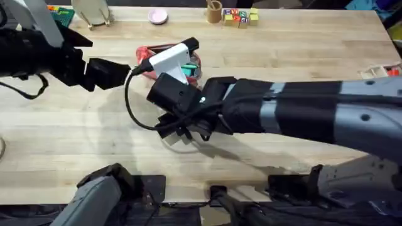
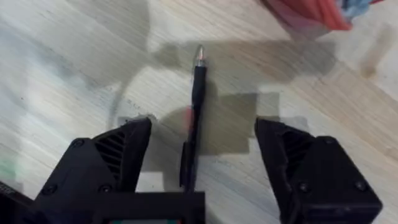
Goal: Unzip the bag, pick up the pens from the table one at a time and place them inside, then zip the bag closed.
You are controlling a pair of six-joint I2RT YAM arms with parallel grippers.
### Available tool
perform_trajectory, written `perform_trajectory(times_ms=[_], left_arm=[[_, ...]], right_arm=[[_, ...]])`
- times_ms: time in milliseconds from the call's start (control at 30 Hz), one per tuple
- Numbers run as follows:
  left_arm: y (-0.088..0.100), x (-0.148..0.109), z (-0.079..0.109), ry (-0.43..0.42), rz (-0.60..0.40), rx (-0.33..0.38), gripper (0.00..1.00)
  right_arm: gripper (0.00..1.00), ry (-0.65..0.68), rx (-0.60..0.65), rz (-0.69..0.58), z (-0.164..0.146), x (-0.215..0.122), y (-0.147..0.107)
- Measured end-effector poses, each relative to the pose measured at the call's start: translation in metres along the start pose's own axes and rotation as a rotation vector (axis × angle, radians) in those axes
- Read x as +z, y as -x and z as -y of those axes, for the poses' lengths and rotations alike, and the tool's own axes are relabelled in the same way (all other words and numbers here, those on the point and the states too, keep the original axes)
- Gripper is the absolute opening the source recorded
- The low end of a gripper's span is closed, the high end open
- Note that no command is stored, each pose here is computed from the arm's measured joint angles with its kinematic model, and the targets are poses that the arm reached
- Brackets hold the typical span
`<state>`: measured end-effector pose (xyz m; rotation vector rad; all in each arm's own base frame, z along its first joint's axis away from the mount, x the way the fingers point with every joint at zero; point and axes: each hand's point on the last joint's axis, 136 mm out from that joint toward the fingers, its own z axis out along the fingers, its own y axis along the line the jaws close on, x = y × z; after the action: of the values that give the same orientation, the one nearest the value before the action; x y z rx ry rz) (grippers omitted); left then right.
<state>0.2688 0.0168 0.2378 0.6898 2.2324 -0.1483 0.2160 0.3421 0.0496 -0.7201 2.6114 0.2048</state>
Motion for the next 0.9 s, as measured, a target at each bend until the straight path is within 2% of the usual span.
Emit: perform_trajectory(times_ms=[433,567,600,633,767,833,867,900], left_arm=[[0.0,0.0,0.0,0.0,0.0,0.0,0.993],[0.0,0.0,0.0,0.0,0.0,0.0,0.994],[0.0,0.0,0.0,0.0,0.0,0.0,0.994],[0.0,0.0,0.0,0.0,0.0,0.0,0.994],[0.0,0.0,0.0,0.0,0.0,0.0,0.993],[0.0,0.0,0.0,0.0,0.0,0.0,0.993],[0.0,0.0,0.0,0.0,0.0,0.0,0.993],[0.0,0.0,0.0,0.0,0.0,0.0,0.993]], right_arm=[[0.989,0.018,0.004,-0.001,-0.002,0.008,-0.006],[0.821,-0.004,0.003,0.003,0.002,0.009,-0.006],[0.721,-0.017,0.006,0.006,0.006,0.009,-0.005],[0.68,-0.018,0.007,0.007,0.006,0.009,-0.005],[0.568,-0.02,0.008,0.009,0.007,0.01,-0.005],[0.556,-0.02,0.007,0.009,0.007,0.009,-0.005],[0.519,-0.021,0.007,0.009,0.007,0.01,-0.005],[0.441,-0.022,0.008,0.01,0.007,0.01,-0.005]])
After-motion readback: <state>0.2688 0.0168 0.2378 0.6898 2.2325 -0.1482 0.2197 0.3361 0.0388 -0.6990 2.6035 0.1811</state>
